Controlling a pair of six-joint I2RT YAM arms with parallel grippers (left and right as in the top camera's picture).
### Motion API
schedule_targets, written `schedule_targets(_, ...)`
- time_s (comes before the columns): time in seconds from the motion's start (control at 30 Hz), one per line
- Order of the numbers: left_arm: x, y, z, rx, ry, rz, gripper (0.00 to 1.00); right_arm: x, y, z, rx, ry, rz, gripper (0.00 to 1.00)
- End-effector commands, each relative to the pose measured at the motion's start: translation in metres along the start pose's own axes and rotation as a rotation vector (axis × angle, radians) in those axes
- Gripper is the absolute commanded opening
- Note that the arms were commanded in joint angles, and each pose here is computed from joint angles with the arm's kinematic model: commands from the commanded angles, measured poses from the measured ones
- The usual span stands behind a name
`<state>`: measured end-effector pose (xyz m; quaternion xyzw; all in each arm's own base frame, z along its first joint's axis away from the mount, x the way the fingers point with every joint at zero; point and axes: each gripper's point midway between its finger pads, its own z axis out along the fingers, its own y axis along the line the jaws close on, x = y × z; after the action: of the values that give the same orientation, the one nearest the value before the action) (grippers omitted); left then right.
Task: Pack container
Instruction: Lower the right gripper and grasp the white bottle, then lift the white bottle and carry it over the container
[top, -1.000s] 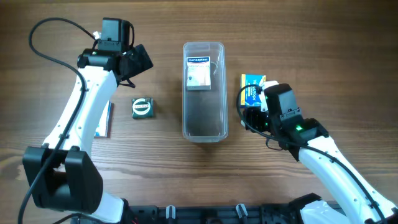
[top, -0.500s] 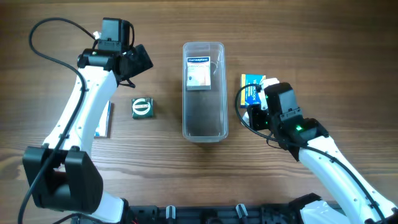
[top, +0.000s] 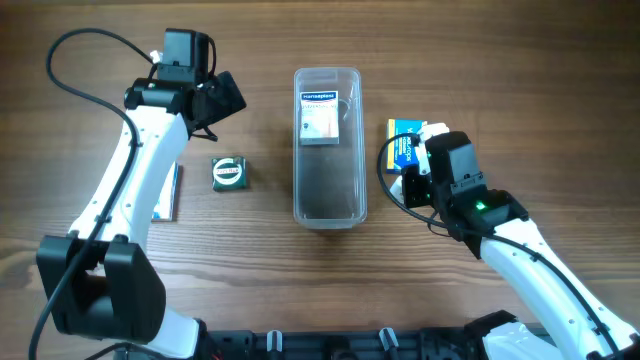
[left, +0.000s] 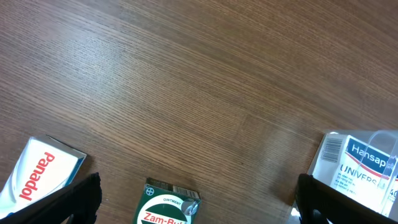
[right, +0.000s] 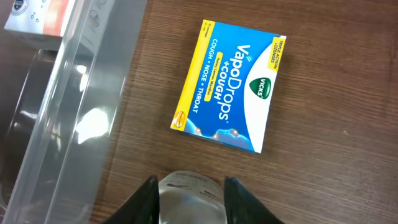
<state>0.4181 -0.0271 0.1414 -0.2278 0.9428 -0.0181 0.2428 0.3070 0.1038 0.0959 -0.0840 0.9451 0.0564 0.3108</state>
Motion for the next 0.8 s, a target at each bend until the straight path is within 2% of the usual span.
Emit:
schedule_targets(0.0,-0.005,-0.003,-0.009,0.021,-0.018,-0.018,1.0,-0.01,-0.001,-0.001,0.014,-0.021,-0.002,0.31)
schedule_targets(0.1,-0.005,-0.003,-0.009,0.021,-0.019,-0.019,1.0,-0.01,-0.001,-0.002,0.014,-0.022,-0.004,0.28)
schedule_targets(0.43,-0.011,-0.003,-0.009,0.03,-0.04,-0.026,1.0,-0.03,0.001,-0.01,0.013,-0.062,-0.029,0.27)
schedule_targets(0.77,-0.031,0.023,-0.006,0.006,-0.071,-0.095,1.0,-0.074,0.009,-0.037,-0.005,-0.138,-0.05,0.27)
